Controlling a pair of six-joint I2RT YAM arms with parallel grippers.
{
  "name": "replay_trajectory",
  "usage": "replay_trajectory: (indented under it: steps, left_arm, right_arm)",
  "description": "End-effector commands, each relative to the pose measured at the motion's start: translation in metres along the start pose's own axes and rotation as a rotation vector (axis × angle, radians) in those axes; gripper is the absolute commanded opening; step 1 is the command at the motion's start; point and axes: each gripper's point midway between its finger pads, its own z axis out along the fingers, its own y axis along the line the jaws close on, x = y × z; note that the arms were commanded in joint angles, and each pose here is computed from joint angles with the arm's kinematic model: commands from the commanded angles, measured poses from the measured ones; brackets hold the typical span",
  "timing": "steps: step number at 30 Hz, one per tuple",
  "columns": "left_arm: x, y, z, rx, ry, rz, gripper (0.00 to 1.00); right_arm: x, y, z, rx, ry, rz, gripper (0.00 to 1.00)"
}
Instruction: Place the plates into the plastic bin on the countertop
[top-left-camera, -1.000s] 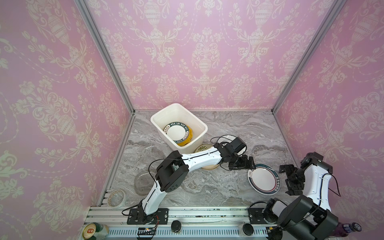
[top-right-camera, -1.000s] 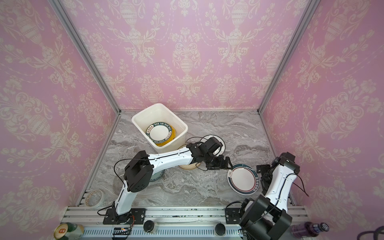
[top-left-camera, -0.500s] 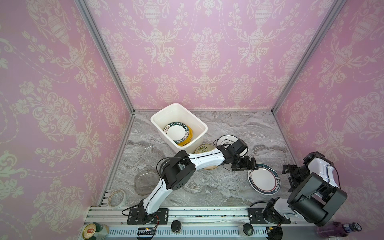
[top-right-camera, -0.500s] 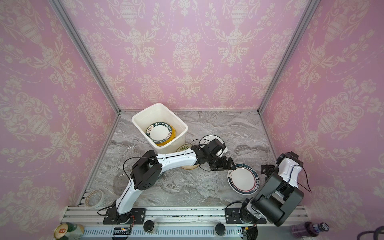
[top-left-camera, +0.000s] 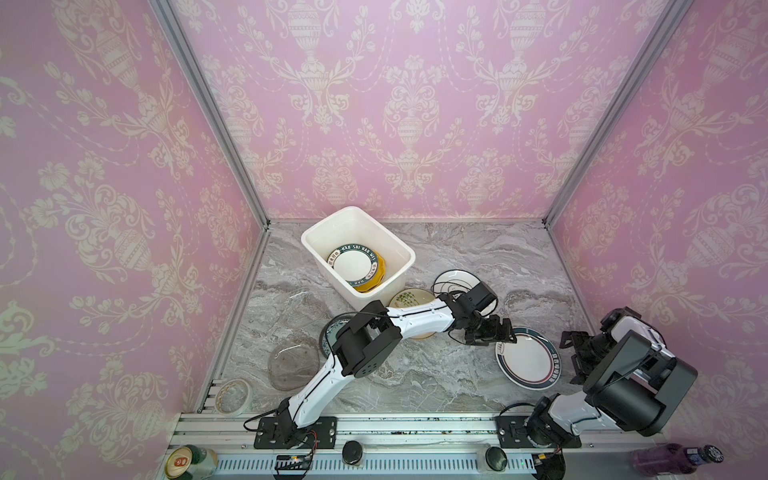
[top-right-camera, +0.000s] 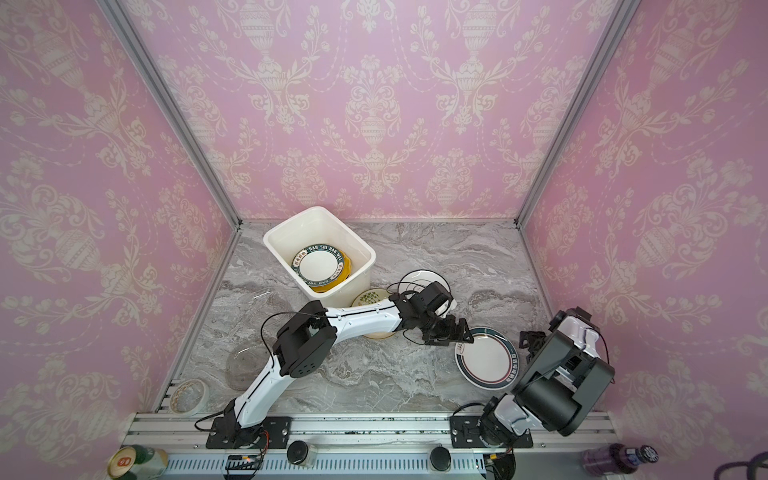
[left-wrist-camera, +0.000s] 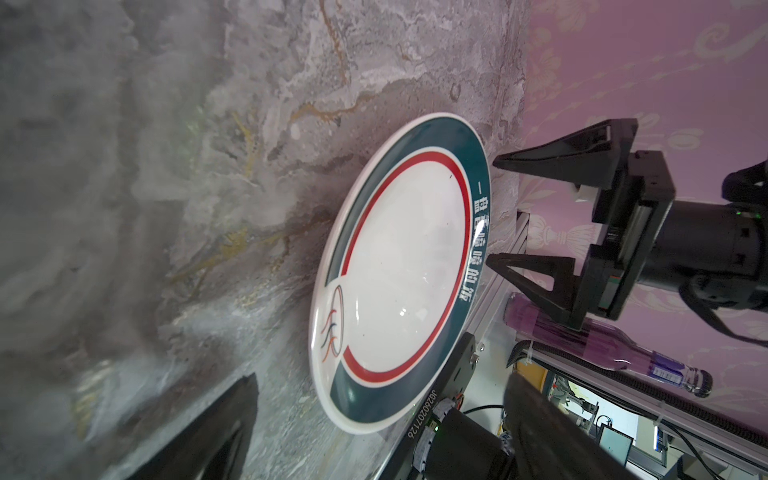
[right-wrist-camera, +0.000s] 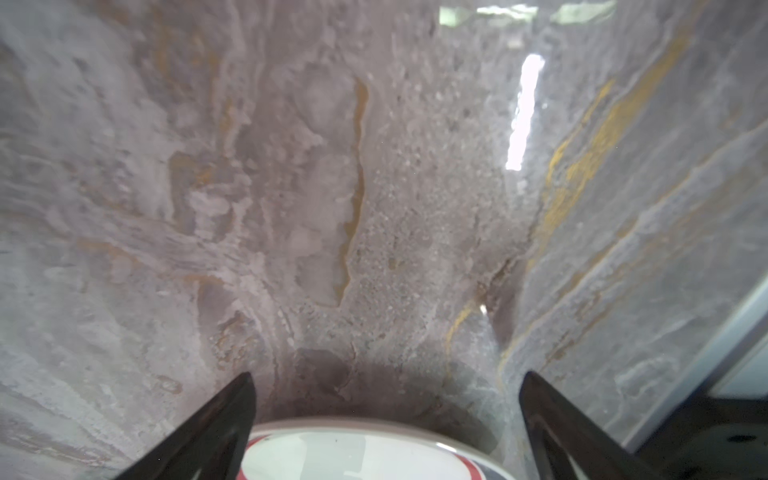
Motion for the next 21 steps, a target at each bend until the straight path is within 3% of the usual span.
replay_trajectory:
  steps: [1,21]
  left_arm:
    - [0.001,-0.004,0.01,0.031,0.029,-0.012,0.92]
    - [0.0,-0.004,0.023,0.088,0.049,-0.044,0.77]
  right_arm:
    - [0.005,-0.007,0.011,0.016,0.023,0.013,1.0]
    - [0.039,0.003,0.03,0.04,0.043,-0.019,1.0]
